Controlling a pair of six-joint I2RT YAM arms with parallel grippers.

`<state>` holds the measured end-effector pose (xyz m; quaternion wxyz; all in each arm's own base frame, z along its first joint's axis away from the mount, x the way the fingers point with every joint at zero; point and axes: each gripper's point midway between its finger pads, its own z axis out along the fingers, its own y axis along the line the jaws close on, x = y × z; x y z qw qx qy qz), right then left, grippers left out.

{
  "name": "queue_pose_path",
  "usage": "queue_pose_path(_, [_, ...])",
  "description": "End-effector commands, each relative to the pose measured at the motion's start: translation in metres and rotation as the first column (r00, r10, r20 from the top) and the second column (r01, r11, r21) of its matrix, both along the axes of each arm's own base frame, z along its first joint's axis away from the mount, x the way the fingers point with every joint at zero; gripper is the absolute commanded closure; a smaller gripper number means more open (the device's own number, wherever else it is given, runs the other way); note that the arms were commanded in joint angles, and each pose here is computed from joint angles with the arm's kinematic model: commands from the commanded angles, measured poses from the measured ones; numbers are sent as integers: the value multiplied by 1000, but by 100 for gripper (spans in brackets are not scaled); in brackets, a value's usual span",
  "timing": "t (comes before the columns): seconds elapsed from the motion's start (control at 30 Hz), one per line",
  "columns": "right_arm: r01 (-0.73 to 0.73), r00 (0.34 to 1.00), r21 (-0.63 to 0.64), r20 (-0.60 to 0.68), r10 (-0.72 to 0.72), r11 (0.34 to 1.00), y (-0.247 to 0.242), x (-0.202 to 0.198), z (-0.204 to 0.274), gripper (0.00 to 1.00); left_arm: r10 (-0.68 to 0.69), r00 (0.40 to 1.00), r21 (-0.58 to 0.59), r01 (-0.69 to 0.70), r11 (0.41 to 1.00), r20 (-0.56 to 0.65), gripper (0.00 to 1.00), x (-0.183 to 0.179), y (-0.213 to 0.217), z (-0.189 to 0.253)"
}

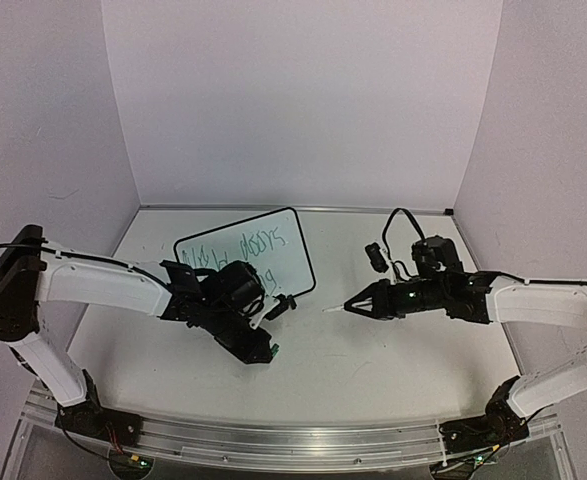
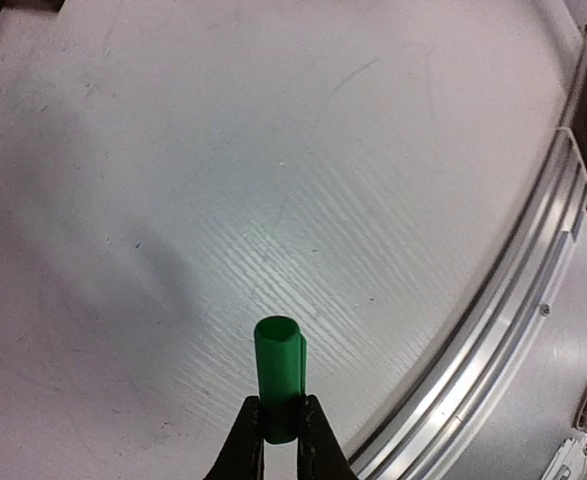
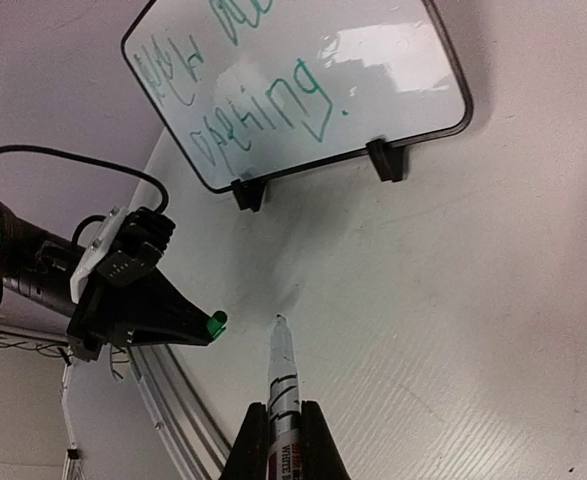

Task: Write a sentence on the whiteboard
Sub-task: Pick up the pen cap from the center of the board, then insert the whiteboard marker without the cap into the pen cap.

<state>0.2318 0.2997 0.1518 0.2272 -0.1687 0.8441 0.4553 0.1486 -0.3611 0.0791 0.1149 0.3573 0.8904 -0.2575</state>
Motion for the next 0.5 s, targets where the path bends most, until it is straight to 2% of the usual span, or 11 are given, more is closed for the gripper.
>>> queue_pose_path(0.0, [-209, 974, 123, -63, 218, 970, 18, -33, 24, 100, -197, 976, -145, 209, 967, 93, 100, -16, -12, 34])
queue_pose_path(0.17, [-275, 946, 169, -128, 298, 946, 22, -48, 25, 100, -287, 950, -182, 306, 934, 126, 100, -26, -13, 49])
queue_pose_path(0.47, [-299, 934, 188, -143, 327, 935, 29, -50, 30, 100, -334, 933, -201, 356, 913, 136, 100, -33, -15, 58])
